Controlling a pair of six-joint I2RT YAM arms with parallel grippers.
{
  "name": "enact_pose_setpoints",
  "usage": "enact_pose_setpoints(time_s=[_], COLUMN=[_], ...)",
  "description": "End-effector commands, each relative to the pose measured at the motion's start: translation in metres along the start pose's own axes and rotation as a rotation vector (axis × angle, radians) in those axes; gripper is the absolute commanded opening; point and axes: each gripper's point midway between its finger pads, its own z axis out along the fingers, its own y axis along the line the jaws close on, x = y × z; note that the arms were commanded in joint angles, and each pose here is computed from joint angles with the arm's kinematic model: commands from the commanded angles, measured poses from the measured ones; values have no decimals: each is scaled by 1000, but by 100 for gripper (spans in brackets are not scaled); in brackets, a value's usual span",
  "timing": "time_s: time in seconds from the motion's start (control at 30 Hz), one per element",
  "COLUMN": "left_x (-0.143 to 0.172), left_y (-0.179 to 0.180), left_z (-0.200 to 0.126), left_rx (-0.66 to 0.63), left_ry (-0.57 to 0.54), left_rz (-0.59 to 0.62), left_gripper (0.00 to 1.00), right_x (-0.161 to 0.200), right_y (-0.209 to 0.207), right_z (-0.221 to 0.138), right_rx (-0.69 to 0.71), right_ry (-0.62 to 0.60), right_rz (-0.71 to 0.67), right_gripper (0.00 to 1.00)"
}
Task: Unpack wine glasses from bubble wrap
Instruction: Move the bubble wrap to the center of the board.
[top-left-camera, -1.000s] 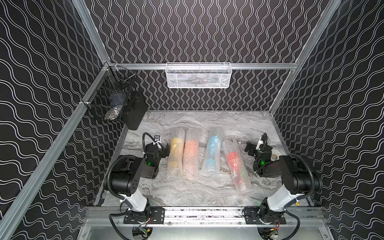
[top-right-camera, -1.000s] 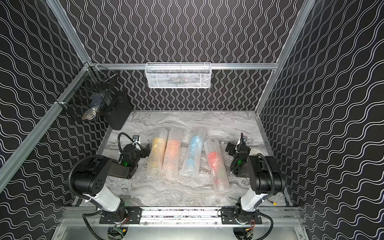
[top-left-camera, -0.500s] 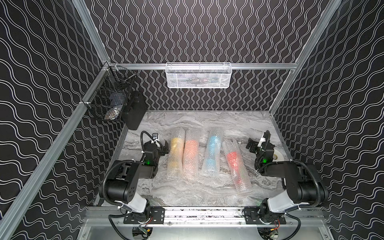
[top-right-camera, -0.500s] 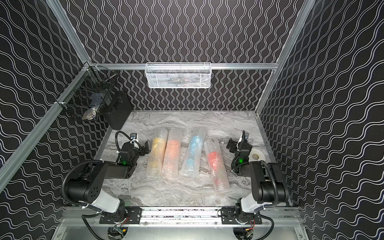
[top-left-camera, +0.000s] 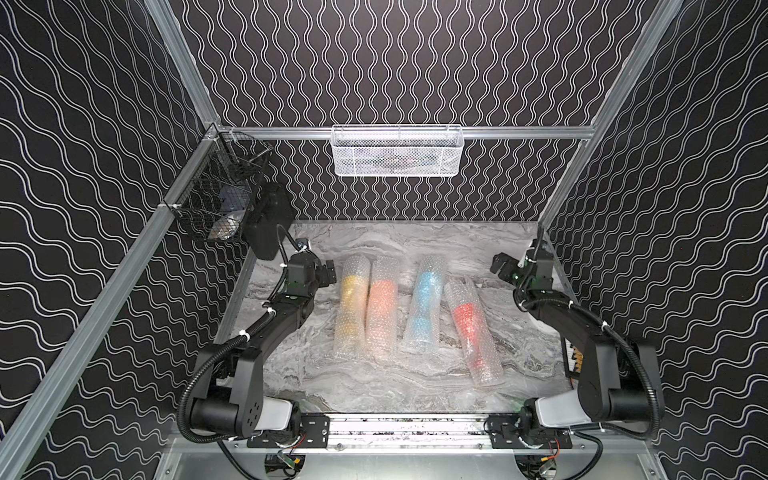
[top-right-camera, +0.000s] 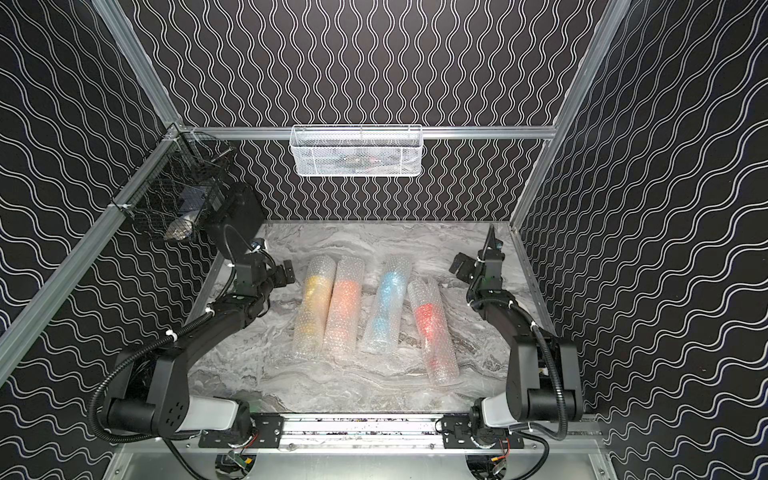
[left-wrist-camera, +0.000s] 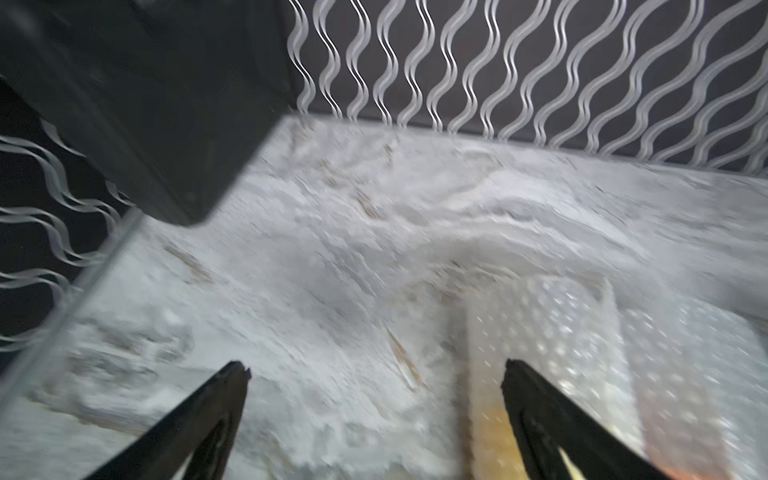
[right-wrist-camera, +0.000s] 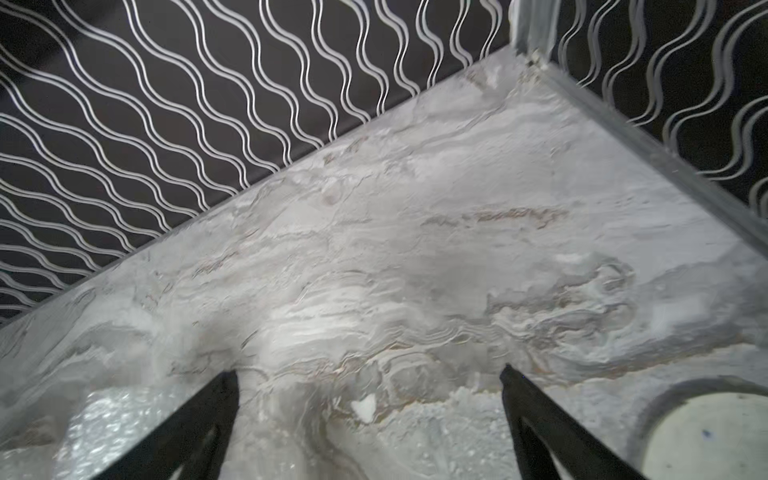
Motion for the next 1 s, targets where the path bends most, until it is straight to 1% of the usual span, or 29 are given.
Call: enact_pose_setpoints(time_s=[0.0, 0.07, 0.13, 0.23, 0.37, 0.5, 0.6, 0.73, 0.77, 0.93, 0.97], left_x=[42, 45, 43, 42, 39, 33, 33, 48, 50, 53, 53], left_y=[-22, -29, -33, -38, -46, -47, -45, -28, -26, -29, -28], left_z=[-5, -9, -15, -23, -32, -42, -50, -51, -50, -46, -45], left_rx=[135, 177, 203, 233, 286, 289, 279, 184, 177, 234, 237], left_ry=[187, 207, 211, 202, 204, 220, 224, 281, 291, 304, 306], left_rz=[-120, -147, -169, -221, -272, -276, -280, -280, -286, -352, -361], left_gripper=[100, 100, 100, 100, 100, 100, 100, 99, 99, 98, 98], right_x=[41, 57, 75, 110, 152, 188, 214, 234, 237, 249, 260], right_y=[58, 96, 140, 199, 261, 312, 330, 340, 342, 344, 341], right_z=[-6, -13, -25, -46, -72, -89, -90, -86, -86, -80, -73], right_rx=[-126, -159, -244, -392, -529, -640, -643, -656, -662, -639, -618], right_ry=[248, 308, 366, 459, 563, 662, 710, 769, 781, 816, 840], right_rz=[-72, -167, -215, -232, -261, -285, -327, -331, -331, -351, -355], right_gripper=[100, 100, 100, 100, 100, 94, 89, 83, 82, 79, 79])
